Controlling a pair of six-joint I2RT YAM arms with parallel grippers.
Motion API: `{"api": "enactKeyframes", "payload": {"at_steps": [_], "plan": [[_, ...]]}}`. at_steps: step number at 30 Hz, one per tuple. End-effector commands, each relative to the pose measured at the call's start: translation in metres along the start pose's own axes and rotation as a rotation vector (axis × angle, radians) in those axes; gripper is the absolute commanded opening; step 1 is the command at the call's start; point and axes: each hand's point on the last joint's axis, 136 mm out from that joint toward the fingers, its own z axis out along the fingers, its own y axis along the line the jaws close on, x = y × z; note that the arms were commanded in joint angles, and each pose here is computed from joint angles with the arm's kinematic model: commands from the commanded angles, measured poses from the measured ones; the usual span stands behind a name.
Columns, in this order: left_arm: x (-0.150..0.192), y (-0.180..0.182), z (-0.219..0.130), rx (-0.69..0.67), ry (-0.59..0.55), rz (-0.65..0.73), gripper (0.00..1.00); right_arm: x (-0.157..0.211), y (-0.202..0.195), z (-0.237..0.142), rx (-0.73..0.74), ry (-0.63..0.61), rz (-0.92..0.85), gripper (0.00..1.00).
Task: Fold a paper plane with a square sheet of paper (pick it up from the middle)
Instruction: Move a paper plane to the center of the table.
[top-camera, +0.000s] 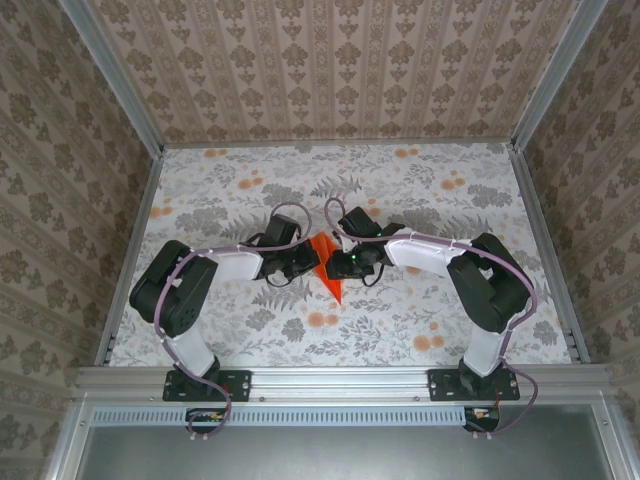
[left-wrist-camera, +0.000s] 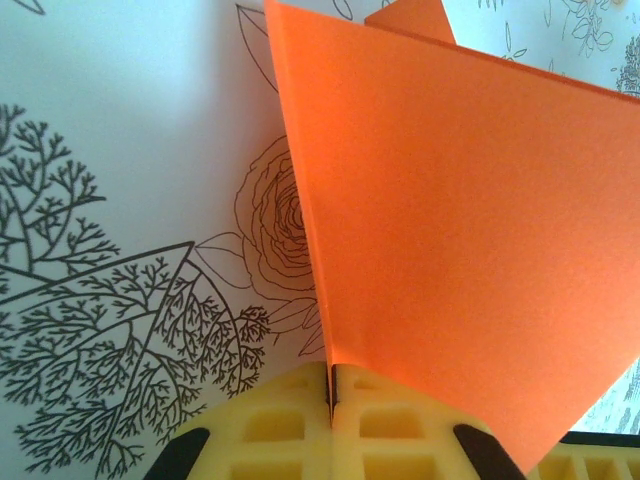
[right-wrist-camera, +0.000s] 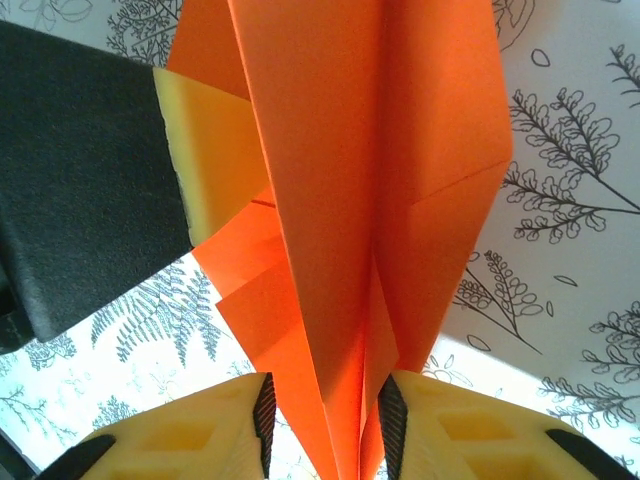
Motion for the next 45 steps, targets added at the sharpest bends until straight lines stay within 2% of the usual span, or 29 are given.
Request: {"api": "enactKeyframes", "payload": {"at_steps": [1,7,21,30,35,38,45], "plan": [[-0.002,-0.007,-0.006,0.034,-0.01,-0.004,0.0,-0.001,0.001,0.001,0.03,0.012,-0.015,0.38],[-0.002,-0.011,-0.005,0.047,-0.006,-0.003,0.0,-0.001,0.007,0.004,0.034,0.019,-0.044,0.45],[-0.003,-0.016,-0.006,0.069,-0.003,0.001,0.0,-0.002,-0.004,0.013,0.141,0.029,-0.06,0.44],[-0.001,-0.012,-0.006,0.058,-0.001,-0.001,0.0,-0.004,-0.014,0.014,0.202,0.023,-0.046,0.34],[-0.002,-0.012,-0.006,0.057,-0.003,-0.002,0.0,-0.008,-0.017,0.012,0.221,0.0,-0.031,0.32],[-0.002,-0.011,-0.006,0.054,-0.003,-0.002,0.0,-0.013,-0.019,0.011,0.235,-0.02,-0.011,0.27],[-0.001,-0.012,-0.007,0.056,-0.004,-0.001,0.0,-0.017,-0.014,0.014,0.209,-0.025,0.013,0.22]]}}
